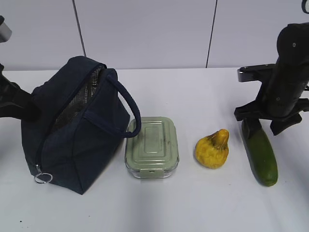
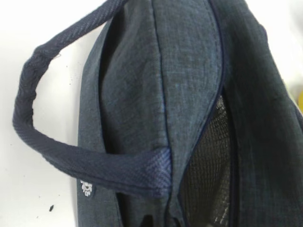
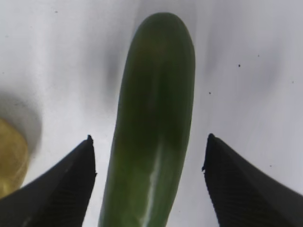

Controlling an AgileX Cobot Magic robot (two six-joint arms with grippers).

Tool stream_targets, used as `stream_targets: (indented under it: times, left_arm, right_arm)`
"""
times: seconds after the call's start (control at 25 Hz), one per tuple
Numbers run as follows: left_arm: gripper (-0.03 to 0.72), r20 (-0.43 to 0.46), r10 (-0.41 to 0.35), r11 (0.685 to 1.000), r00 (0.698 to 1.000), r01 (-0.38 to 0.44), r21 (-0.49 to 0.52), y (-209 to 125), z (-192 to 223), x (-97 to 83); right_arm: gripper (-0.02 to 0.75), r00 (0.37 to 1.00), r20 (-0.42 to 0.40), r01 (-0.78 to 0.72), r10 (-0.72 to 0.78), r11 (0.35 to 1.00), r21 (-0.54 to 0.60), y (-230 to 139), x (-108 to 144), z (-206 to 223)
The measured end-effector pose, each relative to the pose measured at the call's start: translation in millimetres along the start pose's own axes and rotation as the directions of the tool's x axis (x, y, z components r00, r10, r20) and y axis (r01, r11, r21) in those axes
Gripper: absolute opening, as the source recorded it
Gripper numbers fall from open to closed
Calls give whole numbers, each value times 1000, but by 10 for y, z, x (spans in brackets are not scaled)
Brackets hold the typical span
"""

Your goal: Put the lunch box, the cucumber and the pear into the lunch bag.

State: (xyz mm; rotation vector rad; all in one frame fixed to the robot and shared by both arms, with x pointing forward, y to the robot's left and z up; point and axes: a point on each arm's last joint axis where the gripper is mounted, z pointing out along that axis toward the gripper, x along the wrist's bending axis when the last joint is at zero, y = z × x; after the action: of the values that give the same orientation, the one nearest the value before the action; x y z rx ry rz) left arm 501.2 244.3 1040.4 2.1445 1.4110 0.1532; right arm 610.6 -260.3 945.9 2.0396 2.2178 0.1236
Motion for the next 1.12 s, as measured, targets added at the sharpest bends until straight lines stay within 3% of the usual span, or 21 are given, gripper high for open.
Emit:
stream_targets:
  times: [0.28,0.44,0.56,0.68,0.76,0.88,1.0,1.12]
  left_arm:
    - [-16,-2,0,1000,1000,0,-3,3,0,2]
    - [-16,-5,0,1000,1000,0,-8,7,0,5]
    - [-16,-6,0,1000,1000,0,-9,8,0,5]
    - [-16,-9,0,1000,1000,0,-14,13,0,8]
    - [-16,-10,0,1000,1000,0,-15,13,0,9]
    - [-16,-8,-4,1000,1000,4,-20,18,0,7]
    - [-16,-3,-13,1000,1000,12,-28,25,0,3]
    - [-16,10,-29,999,1000,29,-40,36,0,-9]
  right_arm:
    - [550,1000,4,28,-29,995,94,4,6,245]
    - [396,999,3,44,-45,990,132,-17,7,304]
    - [361,999,4,44,-45,994,99,36,1,189]
    - [356,999,-32,32,-32,999,-11,170,25,-138]
    - [356,994,-102,18,-29,994,-111,278,79,-454]
    - [353,947,-314,-20,-69,962,-272,424,248,-1026]
    - [353,827,-530,-43,-188,919,-393,494,579,-1501]
    - [353,710,-636,-36,-303,886,-463,468,1042,-1754]
